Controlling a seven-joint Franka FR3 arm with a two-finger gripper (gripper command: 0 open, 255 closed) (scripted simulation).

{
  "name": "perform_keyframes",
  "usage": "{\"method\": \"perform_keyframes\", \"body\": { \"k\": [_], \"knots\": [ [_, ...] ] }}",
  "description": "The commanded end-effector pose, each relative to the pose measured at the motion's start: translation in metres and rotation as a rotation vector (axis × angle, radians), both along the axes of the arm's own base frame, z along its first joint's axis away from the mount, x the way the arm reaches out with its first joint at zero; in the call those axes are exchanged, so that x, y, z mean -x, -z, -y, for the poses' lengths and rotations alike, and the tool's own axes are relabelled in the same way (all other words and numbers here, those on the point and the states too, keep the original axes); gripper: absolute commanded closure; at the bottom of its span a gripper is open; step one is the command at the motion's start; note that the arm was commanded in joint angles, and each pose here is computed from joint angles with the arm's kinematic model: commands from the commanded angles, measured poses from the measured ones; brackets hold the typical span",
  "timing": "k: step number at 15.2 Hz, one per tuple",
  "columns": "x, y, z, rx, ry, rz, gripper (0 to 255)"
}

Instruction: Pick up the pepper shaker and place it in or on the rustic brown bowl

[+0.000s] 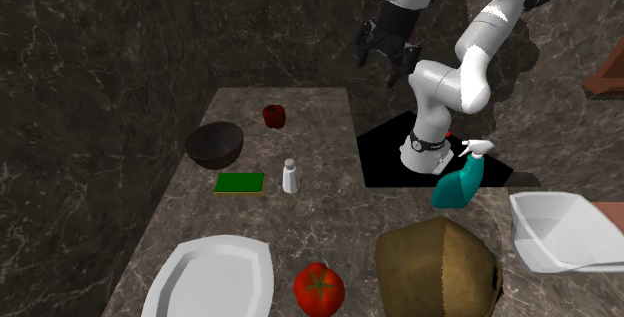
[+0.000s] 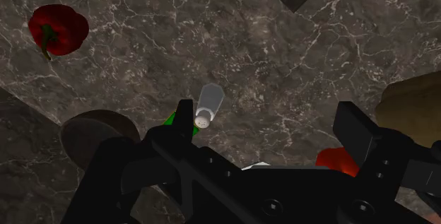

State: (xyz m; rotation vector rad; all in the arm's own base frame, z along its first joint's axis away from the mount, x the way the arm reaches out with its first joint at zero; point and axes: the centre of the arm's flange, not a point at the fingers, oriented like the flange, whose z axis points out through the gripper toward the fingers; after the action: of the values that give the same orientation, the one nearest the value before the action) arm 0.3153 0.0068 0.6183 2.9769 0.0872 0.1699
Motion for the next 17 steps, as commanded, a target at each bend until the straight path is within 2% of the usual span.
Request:
{"method": "perform_keyframes", "body": {
  "k": [1,17],
  "knots": [
    [0.000,0.000,0.000,0.000,0.000,0.000,0],
    [-0.147,0.150,0.061,-0.041,0.055,-0.061,0]
  ]
}}
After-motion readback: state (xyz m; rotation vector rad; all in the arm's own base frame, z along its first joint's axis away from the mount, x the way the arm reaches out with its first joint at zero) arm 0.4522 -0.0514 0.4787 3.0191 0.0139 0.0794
